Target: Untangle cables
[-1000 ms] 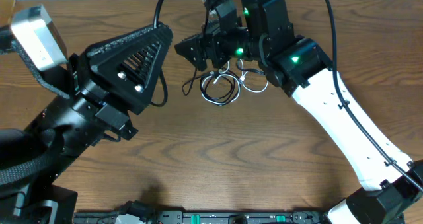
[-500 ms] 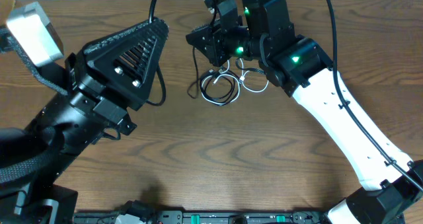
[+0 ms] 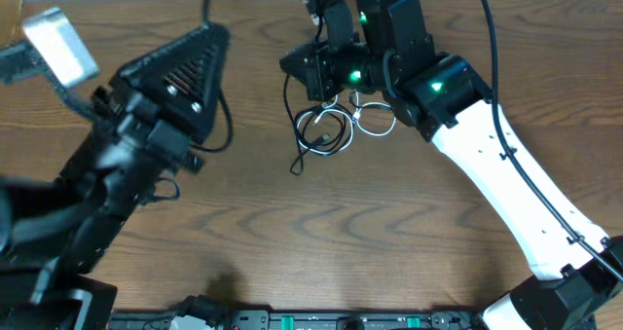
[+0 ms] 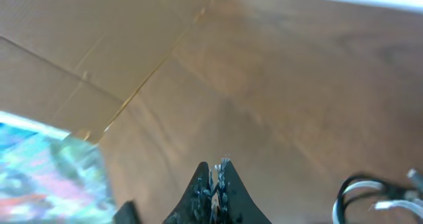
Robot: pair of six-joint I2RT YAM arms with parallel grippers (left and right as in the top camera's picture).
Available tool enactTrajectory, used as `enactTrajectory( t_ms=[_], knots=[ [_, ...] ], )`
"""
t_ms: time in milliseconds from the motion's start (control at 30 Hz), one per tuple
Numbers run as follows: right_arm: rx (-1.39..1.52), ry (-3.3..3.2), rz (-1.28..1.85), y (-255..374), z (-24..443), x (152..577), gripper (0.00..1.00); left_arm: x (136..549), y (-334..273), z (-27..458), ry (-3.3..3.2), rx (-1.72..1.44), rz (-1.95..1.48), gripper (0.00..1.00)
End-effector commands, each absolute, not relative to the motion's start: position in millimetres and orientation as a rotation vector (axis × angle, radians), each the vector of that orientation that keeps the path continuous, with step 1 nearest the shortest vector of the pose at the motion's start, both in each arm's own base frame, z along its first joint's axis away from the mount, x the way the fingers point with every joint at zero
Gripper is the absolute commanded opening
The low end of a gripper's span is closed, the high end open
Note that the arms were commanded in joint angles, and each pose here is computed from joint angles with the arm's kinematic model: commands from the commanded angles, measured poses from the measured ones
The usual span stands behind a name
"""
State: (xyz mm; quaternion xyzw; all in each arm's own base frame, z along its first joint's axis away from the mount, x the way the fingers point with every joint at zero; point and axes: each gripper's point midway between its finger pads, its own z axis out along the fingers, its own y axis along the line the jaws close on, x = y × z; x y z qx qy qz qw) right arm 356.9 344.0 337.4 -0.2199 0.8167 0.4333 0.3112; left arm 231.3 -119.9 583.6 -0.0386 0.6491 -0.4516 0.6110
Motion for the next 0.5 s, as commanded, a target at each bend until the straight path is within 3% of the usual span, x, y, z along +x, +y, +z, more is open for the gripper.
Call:
enactTrajectory(
  t_ms=[0,233,400,467],
  knots=[
    [-0.508,2.237,1.270,333.9,339.6,345.8,0.01,259.6,-47.9,562.4,1.487,-0.360,-0.572,0.08],
    [-0.456,2.400,1.534,306.2,332.3,320.3,0.01,267.0,38.0,507.8,1.609,-0.578,0.143,0.08],
    [-0.502,2.365,1.714,306.8,348.3,306.3,0.01,279.3,36.3,473.2,1.752,-0.551,0.248,0.34],
    [-0.461,2.377,1.764,305.8,352.5,305.9,0.01,284.2,33.5,459.0,1.814,-0.528,0.277,0.55]
  ],
)
